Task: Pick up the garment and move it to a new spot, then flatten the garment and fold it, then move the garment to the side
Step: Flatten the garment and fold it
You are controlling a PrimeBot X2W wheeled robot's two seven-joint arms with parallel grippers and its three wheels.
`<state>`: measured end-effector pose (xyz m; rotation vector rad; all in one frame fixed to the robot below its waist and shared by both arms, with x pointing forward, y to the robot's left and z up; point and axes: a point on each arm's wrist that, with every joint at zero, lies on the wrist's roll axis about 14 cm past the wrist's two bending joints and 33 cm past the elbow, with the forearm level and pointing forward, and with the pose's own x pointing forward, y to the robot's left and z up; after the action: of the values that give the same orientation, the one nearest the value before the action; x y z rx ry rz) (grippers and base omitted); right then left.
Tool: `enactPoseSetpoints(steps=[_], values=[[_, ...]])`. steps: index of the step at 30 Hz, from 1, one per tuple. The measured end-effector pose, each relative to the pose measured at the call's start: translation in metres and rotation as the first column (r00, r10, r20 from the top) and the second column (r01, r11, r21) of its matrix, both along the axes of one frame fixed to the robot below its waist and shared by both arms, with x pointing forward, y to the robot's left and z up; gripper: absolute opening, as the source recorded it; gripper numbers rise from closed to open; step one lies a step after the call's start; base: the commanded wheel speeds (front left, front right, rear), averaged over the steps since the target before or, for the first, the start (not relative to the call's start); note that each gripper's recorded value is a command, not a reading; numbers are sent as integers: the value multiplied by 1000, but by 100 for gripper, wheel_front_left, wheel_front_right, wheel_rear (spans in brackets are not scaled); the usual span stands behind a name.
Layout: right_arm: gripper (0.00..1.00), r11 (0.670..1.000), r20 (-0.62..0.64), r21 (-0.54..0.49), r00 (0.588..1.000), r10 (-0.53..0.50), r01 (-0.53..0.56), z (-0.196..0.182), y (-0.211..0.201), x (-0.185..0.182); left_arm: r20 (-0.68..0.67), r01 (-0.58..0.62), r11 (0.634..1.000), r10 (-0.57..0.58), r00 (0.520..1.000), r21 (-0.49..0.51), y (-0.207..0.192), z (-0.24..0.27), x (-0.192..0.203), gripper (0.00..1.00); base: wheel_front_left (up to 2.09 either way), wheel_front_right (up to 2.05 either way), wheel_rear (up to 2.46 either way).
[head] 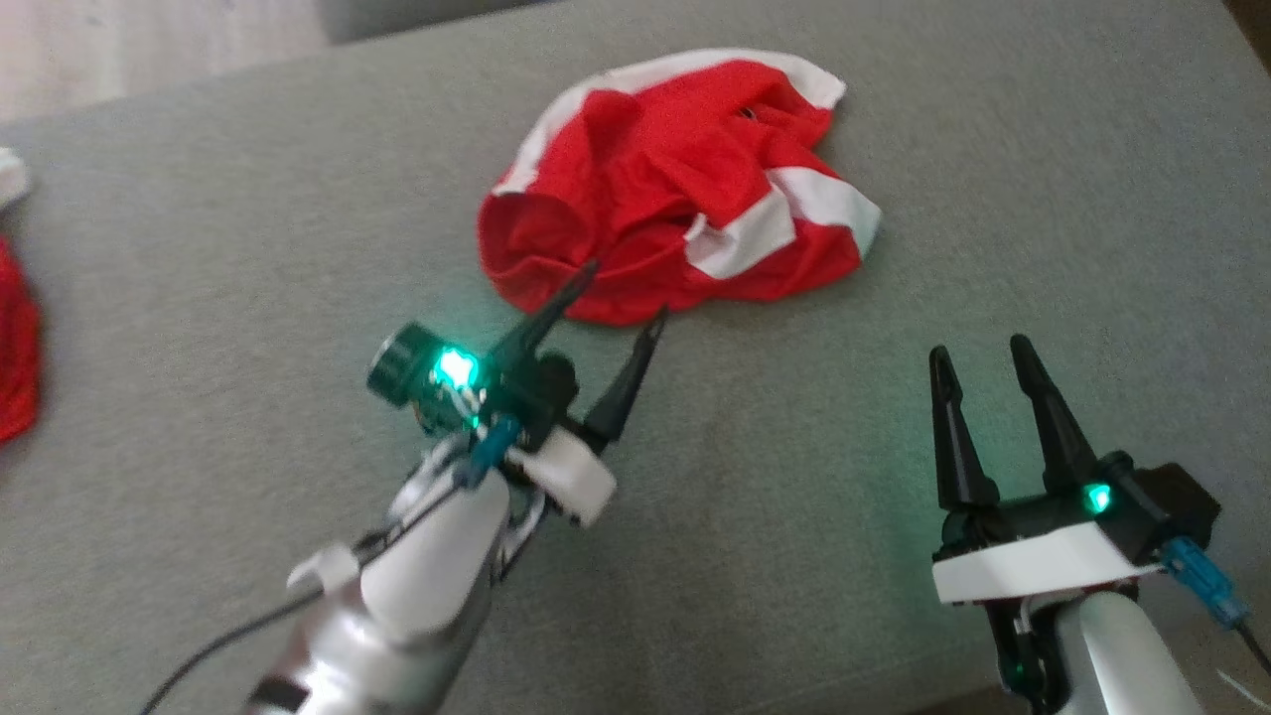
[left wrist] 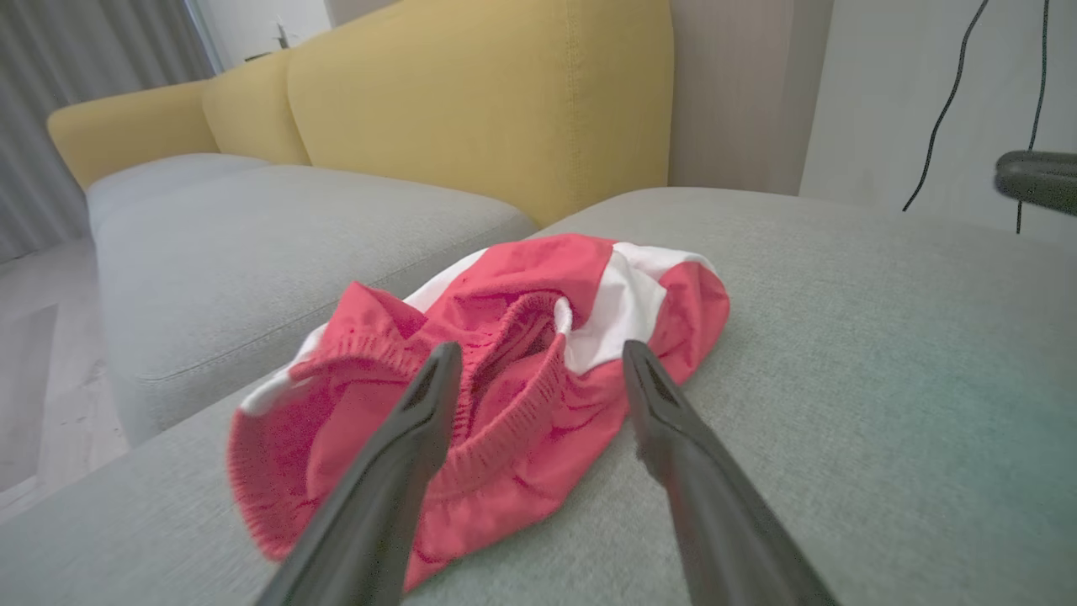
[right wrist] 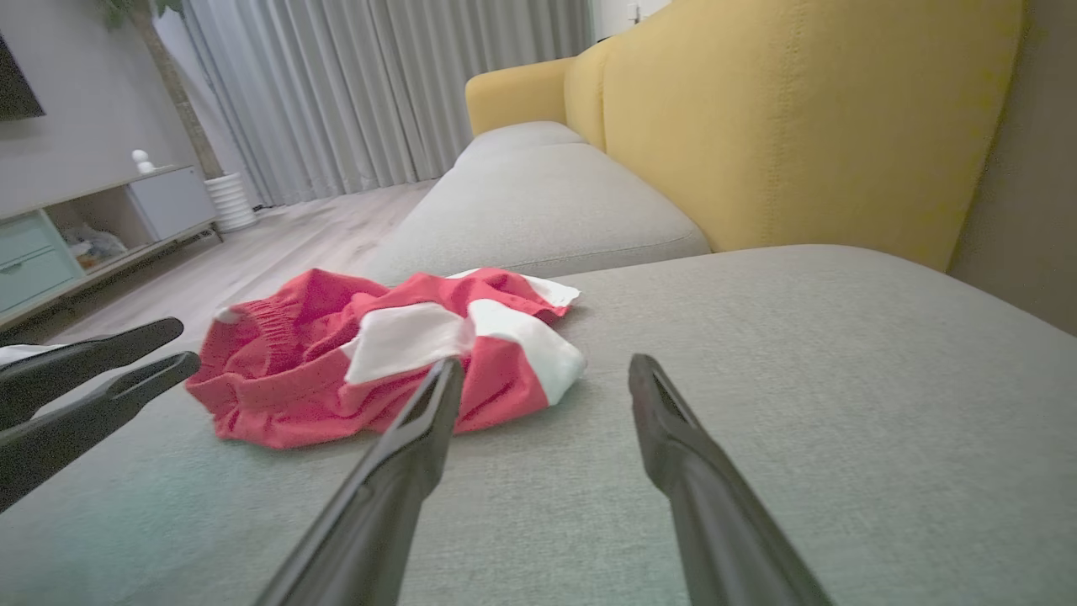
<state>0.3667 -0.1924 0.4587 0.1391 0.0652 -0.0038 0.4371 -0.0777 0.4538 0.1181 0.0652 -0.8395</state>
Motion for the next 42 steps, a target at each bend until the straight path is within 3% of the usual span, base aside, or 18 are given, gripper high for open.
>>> enactPoseSetpoints(steps=[10,21,23,25,26,27,34,42], values=[[100,998,-62,-20,996,-68,67,-17,-22,-3,-46,41,999,-40,998,26,-34,-21,40,100,0,0,0],[100,995,-78,-21,993,-94,93,-21,-29,-7,-107,95,994,-90,990,44,-48,-41,39,98,0,0,0],[100,995,-71,-18,993,-98,97,-19,-30,-6,-124,91,995,-87,989,34,-49,-42,39,61,0,0,0],[100,995,-63,-19,993,-97,96,-17,-30,-4,-137,102,994,-96,986,31,-50,-43,39,30,0,0,0],[100,996,-63,-18,994,-92,91,-17,-29,-3,-139,106,994,-101,985,25,-50,-43,39,30,0,0,0],[100,996,-64,-16,994,-86,85,-17,-27,-3,-146,115,993,-111,983,17,-52,-42,38,0,0,0,0],[100,997,-56,0,996,-73,73,-14,-21,-5,-126,170,985,-170,977,-13,-64,-25,33,0,0,0,0],[100,997,4,21,997,-78,78,6,-21,-15,140,272,950,-252,958,-154,-101,108,41,0,0,0,0]])
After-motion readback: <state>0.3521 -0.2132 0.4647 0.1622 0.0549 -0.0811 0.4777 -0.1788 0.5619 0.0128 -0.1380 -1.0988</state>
